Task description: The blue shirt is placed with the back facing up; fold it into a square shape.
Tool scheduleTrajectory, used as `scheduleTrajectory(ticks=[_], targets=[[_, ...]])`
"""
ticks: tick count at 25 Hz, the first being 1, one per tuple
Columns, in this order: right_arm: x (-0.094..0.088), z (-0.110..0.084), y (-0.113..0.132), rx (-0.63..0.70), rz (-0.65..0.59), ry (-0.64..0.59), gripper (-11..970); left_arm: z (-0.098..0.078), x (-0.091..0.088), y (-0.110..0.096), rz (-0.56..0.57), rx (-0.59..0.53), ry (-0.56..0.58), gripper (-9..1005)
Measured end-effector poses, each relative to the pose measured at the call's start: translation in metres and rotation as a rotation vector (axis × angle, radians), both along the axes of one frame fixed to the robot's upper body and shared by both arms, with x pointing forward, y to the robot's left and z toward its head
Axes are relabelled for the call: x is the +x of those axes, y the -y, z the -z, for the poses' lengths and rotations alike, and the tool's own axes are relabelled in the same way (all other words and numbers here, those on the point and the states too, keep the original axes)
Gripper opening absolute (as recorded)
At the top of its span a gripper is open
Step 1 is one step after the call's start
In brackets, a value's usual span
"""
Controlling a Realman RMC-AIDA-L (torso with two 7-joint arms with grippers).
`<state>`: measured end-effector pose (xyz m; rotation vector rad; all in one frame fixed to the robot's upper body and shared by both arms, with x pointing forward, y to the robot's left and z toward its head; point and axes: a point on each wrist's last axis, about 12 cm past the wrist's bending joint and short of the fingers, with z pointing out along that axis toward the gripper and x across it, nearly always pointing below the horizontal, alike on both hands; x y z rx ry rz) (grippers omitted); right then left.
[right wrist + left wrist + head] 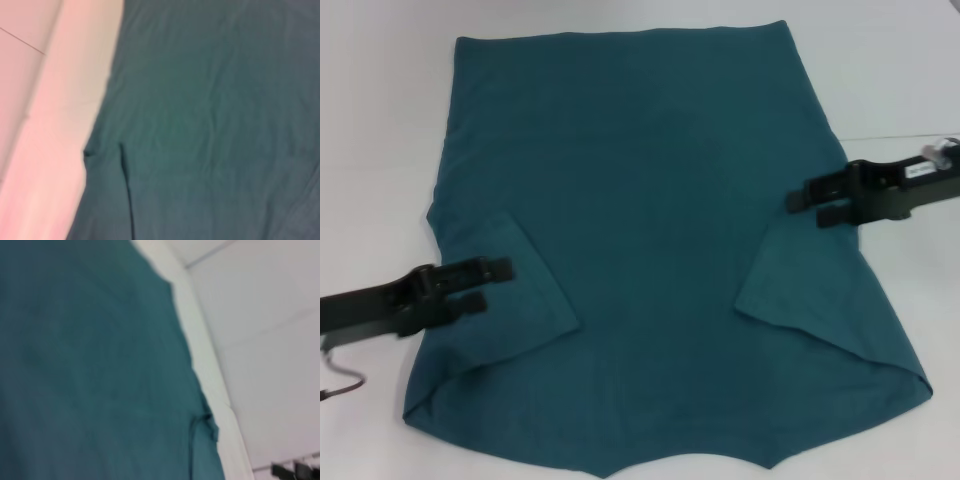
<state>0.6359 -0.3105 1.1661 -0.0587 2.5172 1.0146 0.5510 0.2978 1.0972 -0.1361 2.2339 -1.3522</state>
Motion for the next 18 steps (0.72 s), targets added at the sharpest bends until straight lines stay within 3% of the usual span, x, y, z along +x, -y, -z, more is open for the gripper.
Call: scheduleTrajectory(ticks=[3, 7, 12, 18], targets=[[-0.013, 0.008, 0.014, 0.052, 0.034, -0.021, 646, 0.003, -0.007, -0.015, -0.061, -0.022, -0.118, 859], [-0.021, 0.013, 0.024, 0.070, 0.057, -0.031, 645, 0.007, -0.020, -0.035, -0.113, -0.030, -0.183, 859], [-0.023, 0.015, 0.025, 0.064, 0.048, -0.039, 643, 0.014, -0.037, -0.055, -0.166, -0.014, -0.251, 859], [-0.021, 0.012, 0.023, 0.058, 0.031, -0.026, 643, 0.020, -0.047, -0.064, -0.189, 0.026, -0.319, 859]])
